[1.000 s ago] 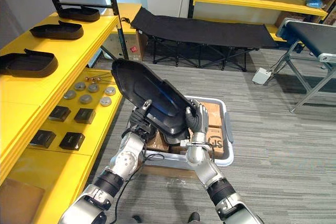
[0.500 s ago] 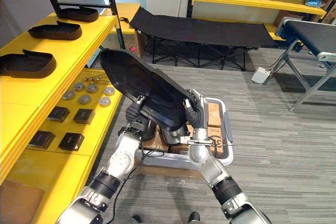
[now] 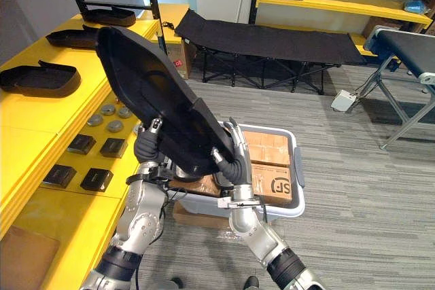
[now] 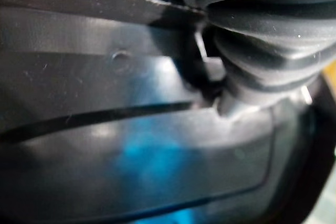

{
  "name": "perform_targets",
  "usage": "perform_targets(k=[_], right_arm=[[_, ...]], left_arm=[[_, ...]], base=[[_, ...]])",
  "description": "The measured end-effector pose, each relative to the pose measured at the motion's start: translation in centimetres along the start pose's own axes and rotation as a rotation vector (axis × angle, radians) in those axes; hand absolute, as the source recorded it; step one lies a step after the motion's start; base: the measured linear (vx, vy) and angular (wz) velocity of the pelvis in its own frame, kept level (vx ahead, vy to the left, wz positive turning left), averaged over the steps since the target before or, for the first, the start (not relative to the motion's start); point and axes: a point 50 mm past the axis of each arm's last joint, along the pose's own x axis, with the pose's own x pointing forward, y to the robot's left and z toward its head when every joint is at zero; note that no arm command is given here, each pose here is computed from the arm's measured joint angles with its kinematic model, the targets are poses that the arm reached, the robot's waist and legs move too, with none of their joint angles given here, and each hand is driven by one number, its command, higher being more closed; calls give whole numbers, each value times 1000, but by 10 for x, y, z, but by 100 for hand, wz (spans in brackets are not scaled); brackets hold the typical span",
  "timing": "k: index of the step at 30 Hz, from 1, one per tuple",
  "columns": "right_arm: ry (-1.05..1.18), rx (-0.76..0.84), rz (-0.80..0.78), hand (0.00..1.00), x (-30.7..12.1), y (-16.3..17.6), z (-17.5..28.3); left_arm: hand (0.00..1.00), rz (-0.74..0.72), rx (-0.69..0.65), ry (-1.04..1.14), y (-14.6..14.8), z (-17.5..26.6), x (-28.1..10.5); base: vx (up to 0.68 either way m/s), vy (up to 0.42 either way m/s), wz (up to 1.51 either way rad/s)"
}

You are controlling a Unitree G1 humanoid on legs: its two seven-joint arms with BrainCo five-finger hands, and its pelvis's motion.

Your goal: Walk over and take plastic housings, then place them on the shelf

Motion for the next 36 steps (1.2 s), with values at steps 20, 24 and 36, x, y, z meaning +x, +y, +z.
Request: perform_targets(k=[20, 24, 36], right_arm=[[-12, 461, -182, 0, -17, -67, 34], [249, 433, -212, 0, -50, -88, -8], [415, 435, -259, 0, -77, -120, -52]], left_arm=[[100, 481, 743, -257, 52, 29, -43], [100, 450, 600, -344, 51, 52, -51], [100, 462, 499, -450, 76, 92, -79]], base=[[2, 8, -5], [4, 19, -18], [1, 13, 2]])
